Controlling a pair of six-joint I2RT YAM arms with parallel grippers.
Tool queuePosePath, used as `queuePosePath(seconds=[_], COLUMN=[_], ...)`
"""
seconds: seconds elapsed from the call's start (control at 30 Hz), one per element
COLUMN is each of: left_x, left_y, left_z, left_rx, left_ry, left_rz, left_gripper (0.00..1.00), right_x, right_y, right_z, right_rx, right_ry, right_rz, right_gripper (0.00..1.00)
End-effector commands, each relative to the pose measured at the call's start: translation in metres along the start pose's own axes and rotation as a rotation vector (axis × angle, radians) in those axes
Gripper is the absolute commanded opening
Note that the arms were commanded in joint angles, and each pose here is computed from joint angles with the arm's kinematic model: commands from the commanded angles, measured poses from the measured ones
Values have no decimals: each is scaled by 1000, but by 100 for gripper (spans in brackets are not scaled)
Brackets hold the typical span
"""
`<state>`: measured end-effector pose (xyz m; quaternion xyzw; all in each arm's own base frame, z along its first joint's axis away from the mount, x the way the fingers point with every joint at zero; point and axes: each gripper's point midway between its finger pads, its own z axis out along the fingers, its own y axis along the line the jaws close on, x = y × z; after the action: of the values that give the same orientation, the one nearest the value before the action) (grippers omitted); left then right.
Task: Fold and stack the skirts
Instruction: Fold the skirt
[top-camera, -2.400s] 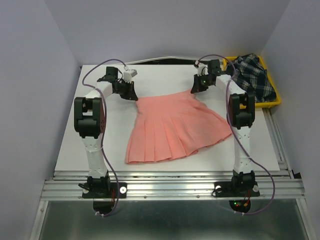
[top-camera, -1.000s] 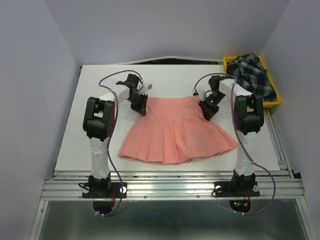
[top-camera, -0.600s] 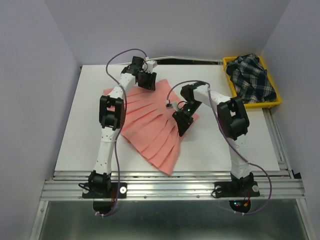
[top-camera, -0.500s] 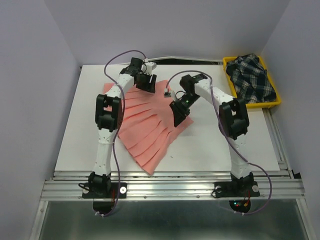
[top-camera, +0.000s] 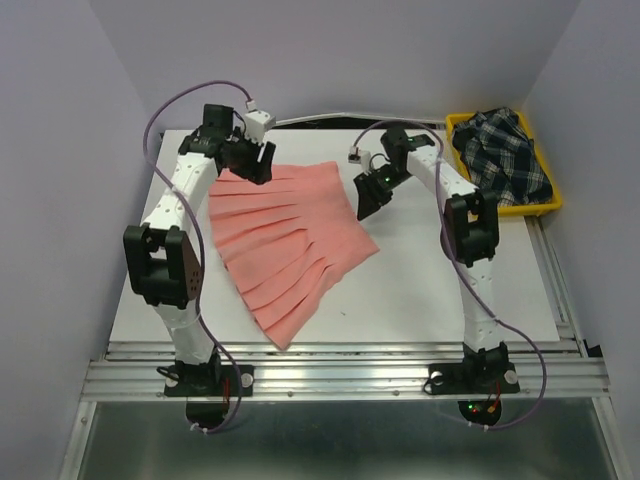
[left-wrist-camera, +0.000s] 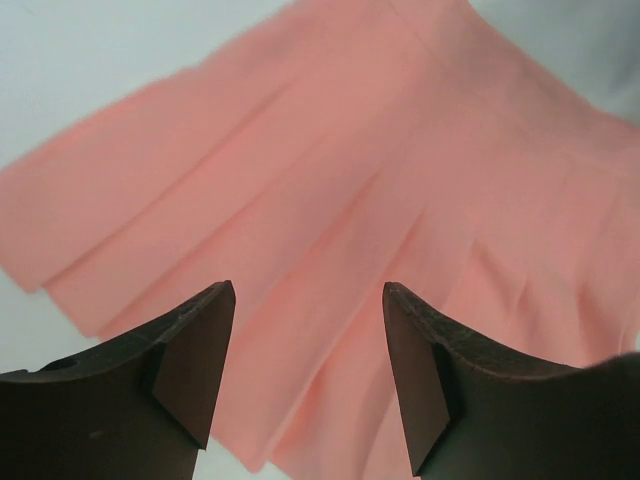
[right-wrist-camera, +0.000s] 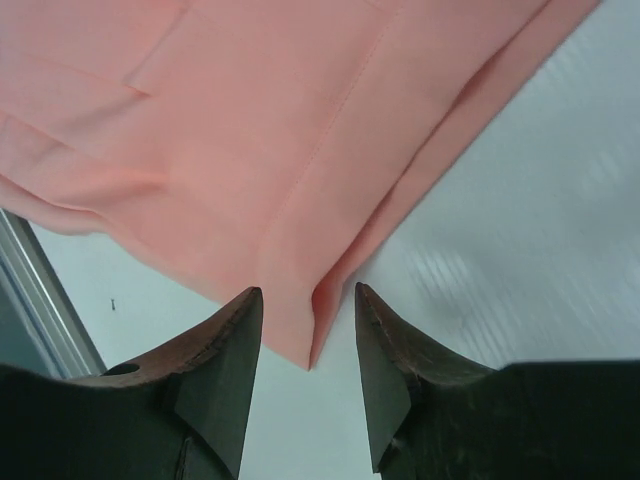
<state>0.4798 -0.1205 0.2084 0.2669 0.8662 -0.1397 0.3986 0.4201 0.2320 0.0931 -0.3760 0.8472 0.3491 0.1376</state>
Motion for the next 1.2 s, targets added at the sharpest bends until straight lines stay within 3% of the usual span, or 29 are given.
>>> queuePosePath(seconds=[0.0, 0.13, 0.37, 0.47, 0.6, 0.8, 0.9, 0.97, 1.03, 1.17], left_x=[98, 132, 130, 140, 172, 236, 253, 249, 241, 199], left_y=[-39, -49, -47, -53, -94, -147, -156, -159, -164, -157], left_z=[14, 20, 36, 45, 49, 24, 5, -7, -17, -8], left_rx=[174, 241, 241, 244, 347, 536, 621, 654, 692, 622], left_ry=[261, 350, 356, 387, 476, 626, 671, 672, 667, 585], left_rz=[28, 23, 64, 111, 176, 219, 248, 270, 280, 256], left_gripper=[71, 66, 66, 65, 61, 49, 45, 46, 47, 54], right_x=[-1, 51, 157, 172, 197, 172, 127, 89, 62, 31], right_y=[10, 8, 35, 61, 93, 110, 97, 74, 32, -26], right_z=[34, 52, 30, 11, -7, -26, -44, -62, -83, -93], right_rx=[8, 30, -29, -80, -163, -155, -84, -2, 100, 220], right_ry=[47, 213, 536, 554, 610, 524, 347, 210, 81, 35], right_rz=[-106, -155, -208, -294, -336, -358, -303, -228, -150, -145], right_gripper=[47, 45, 40, 40, 40, 45, 46, 48, 56, 60])
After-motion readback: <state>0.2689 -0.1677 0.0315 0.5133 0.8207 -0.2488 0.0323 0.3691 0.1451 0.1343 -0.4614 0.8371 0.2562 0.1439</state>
